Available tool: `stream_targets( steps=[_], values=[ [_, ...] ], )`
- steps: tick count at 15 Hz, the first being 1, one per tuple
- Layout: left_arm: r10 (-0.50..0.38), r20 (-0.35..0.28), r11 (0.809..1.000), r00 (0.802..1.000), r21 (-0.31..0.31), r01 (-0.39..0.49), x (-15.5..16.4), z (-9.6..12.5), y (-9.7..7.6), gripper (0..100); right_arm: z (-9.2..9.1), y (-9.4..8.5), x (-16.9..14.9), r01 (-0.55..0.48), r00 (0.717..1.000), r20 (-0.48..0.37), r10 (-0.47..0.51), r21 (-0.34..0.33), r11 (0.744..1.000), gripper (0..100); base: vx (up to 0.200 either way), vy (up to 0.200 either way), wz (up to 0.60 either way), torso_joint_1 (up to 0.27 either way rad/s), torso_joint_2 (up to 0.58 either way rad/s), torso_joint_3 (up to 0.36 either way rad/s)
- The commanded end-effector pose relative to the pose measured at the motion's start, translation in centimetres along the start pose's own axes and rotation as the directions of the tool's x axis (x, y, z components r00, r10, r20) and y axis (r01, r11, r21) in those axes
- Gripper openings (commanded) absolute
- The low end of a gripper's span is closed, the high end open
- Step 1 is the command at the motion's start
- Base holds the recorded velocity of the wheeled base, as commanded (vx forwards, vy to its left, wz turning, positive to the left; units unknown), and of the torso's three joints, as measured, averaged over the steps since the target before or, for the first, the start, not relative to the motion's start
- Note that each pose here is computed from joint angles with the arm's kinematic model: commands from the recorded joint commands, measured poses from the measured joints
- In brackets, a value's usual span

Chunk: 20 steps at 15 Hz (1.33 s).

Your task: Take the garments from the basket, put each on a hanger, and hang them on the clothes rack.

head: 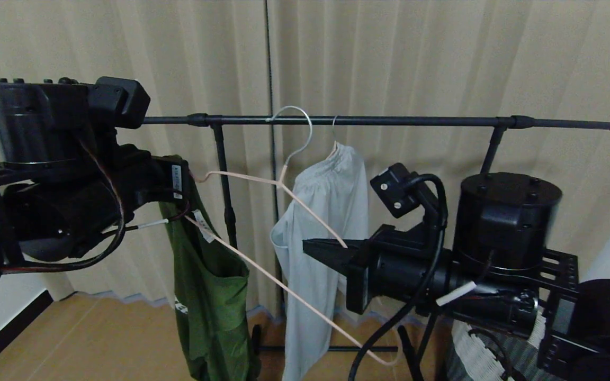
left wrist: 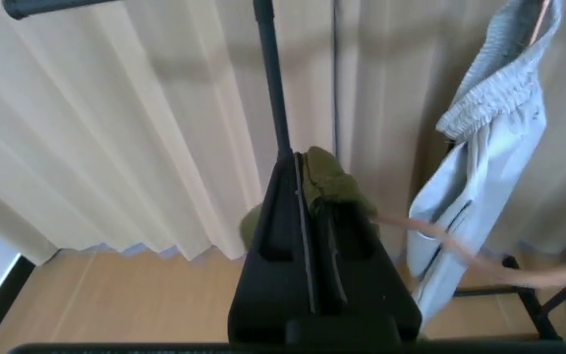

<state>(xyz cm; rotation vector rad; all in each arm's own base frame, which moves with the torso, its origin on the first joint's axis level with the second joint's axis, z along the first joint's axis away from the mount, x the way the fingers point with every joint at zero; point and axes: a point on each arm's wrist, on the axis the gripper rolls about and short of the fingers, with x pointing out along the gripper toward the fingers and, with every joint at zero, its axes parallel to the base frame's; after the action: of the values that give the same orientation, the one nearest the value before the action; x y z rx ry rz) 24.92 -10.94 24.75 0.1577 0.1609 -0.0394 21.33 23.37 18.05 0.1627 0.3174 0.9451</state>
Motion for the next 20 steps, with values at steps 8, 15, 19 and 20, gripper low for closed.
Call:
stream_targets(
  steps=[8, 15, 19, 20],
  values=[
    [-0.227, 0.096, 0.974, 0.969, 0.015, 0.227, -5.0, 1.4, -3.5, 0, -0.7, -1.2, 4.2, 0.015, 1.000, -0.024, -0.015, 0.016, 1.000, 0, 0.000, 0.000, 0.00, 0.000, 0.00, 0.000],
    [-0.418, 0.074, 0.908, 0.905, 0.045, 0.416, -6.3, 0.0, -3.9, 0, -0.2, -2.7, 3.6, 0.061, 0.998, -0.008, -0.060, 0.033, 0.998, 0, 0.000, 0.000, 0.00, 0.000, 0.00, 0.000],
    [-0.421, 0.058, 0.907, 0.905, 0.059, 0.418, -6.5, -0.7, -3.6, 0, -0.2, -3.1, 3.2, 0.075, 0.997, -0.009, -0.074, 0.036, 0.997, 0, 0.000, 0.000, 0.00, 0.000, 0.00, 0.000],
    [-0.428, 0.055, 0.903, 0.902, 0.060, 0.425, -6.6, -0.8, -3.7, 0, -0.1, -3.1, 3.2, 0.074, 0.997, -0.006, -0.074, 0.035, 0.997, 0, 0.000, 0.000, 0.00, 0.000, 0.00, 0.000]
  ],
)
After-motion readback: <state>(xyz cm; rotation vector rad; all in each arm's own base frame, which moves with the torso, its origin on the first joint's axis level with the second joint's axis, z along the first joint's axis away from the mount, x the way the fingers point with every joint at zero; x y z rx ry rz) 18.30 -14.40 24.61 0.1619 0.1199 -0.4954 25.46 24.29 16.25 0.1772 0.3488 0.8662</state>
